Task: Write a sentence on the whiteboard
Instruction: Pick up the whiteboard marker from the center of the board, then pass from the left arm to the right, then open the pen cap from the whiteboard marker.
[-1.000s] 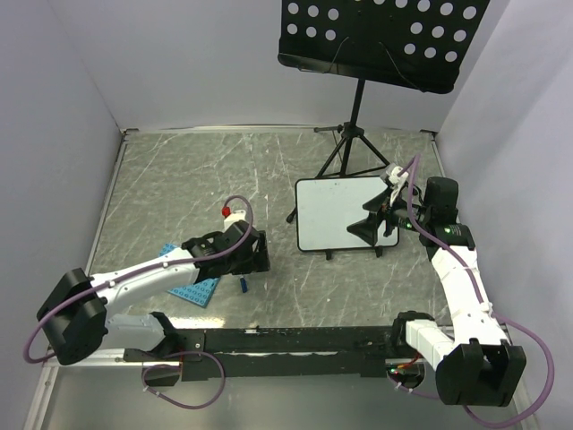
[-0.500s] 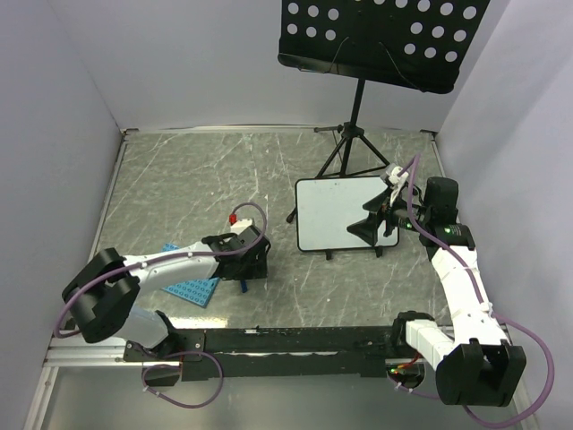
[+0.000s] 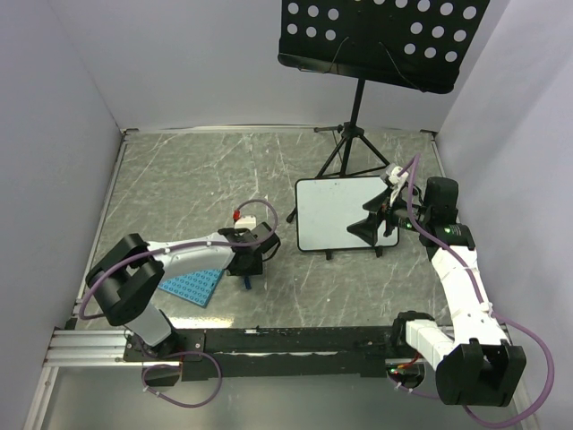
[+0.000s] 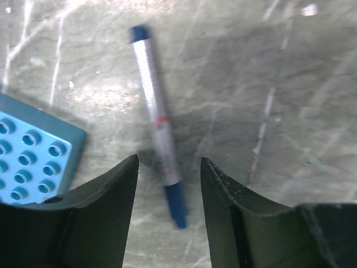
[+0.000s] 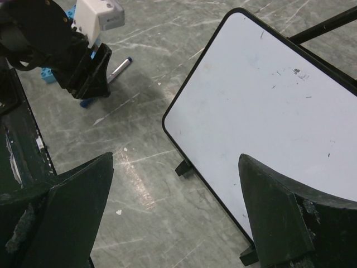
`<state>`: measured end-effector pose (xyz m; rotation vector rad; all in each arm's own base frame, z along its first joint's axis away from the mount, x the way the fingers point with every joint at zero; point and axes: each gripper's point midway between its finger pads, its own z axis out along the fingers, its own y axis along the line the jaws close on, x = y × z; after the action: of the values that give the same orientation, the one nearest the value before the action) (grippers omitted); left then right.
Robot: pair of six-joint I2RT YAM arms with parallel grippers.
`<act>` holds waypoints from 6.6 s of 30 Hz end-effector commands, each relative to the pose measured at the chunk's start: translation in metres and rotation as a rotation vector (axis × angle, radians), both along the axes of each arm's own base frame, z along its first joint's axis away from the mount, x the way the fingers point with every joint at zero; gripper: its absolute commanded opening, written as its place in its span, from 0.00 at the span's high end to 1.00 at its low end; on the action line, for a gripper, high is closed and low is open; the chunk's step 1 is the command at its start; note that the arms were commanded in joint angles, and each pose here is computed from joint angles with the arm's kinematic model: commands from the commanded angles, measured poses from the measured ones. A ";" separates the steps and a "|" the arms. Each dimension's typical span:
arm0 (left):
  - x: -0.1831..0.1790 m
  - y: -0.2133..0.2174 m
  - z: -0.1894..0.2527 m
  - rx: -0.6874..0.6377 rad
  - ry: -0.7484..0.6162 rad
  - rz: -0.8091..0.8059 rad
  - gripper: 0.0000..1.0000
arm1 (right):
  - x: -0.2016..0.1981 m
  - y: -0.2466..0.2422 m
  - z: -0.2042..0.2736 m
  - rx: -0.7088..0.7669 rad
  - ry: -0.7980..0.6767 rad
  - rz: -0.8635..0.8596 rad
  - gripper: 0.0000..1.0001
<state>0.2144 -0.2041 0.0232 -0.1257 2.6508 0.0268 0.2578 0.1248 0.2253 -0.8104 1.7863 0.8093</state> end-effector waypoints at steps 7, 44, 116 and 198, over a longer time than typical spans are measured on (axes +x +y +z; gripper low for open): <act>0.003 -0.004 -0.001 -0.015 -0.009 -0.004 0.49 | 0.002 0.000 0.007 -0.006 -0.049 0.016 0.00; -0.002 -0.110 0.134 -0.434 -0.588 -0.783 0.99 | -0.018 0.086 -0.012 0.250 0.370 0.226 0.01; -0.001 -0.155 0.165 -0.390 -0.641 -0.882 0.99 | -0.036 0.130 -0.051 0.161 0.685 0.329 0.93; -0.050 -0.161 0.192 -0.921 -0.619 -1.190 0.99 | -0.055 0.098 0.012 0.337 0.457 0.540 1.00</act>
<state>0.1715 -0.3565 0.1990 0.8860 1.6417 -1.2933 0.2050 0.2208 0.2315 -0.8886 1.8146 1.7100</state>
